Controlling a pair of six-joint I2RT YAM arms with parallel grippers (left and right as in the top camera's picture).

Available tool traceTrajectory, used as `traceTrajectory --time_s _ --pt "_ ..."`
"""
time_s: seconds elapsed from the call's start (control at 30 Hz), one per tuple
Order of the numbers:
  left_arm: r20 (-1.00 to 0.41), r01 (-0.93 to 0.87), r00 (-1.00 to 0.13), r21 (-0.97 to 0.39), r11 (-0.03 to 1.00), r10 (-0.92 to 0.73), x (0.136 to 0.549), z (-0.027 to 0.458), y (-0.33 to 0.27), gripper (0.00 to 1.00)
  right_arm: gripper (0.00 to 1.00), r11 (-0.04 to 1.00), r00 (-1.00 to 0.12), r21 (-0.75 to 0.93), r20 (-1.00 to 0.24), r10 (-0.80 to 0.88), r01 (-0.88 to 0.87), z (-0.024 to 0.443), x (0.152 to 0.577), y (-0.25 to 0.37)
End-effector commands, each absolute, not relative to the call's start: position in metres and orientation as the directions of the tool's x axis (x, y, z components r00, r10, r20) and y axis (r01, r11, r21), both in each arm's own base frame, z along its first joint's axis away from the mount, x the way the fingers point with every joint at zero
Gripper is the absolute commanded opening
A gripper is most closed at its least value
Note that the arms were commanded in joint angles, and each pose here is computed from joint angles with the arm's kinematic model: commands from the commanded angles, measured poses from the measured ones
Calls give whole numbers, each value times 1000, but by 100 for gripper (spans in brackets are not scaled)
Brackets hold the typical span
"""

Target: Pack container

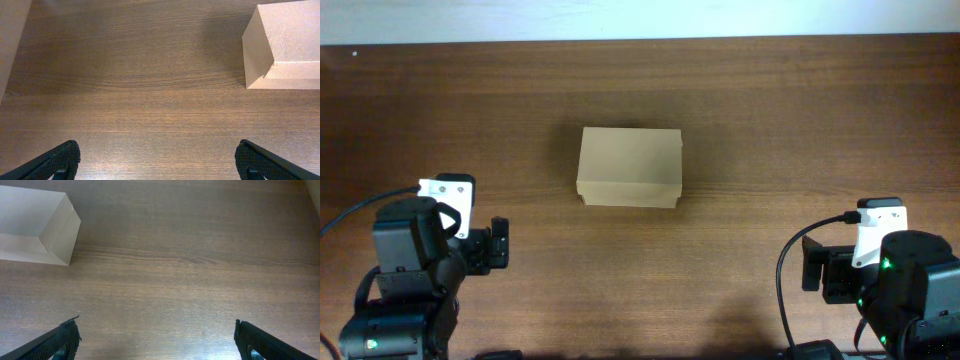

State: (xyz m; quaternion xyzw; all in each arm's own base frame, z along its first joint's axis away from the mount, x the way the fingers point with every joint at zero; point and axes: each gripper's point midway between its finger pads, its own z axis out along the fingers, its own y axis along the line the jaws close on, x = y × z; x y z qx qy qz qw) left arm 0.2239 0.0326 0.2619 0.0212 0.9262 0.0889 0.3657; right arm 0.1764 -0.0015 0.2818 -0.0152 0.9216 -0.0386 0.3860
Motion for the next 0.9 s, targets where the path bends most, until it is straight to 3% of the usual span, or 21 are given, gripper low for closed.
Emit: traceTrajectory --time_s 0.0,0.5,0.67,0.87 --pt "-679 -26 -728 166 986 95 223 262 31 100 99 998 -700 -70 -712 -46 6 281 176 -1" --pt "-679 -26 -728 166 986 95 223 262 31 100 99 997 -688 -70 -725 -36 22 284 174 -4" --pt "-679 -26 -728 166 986 95 223 262 31 100 99 995 -540 -13 -841 43 99 301 176 -14" --pt "-679 -26 -728 166 986 95 223 262 31 100 99 997 -300 68 -951 72 24 296 190 -1"
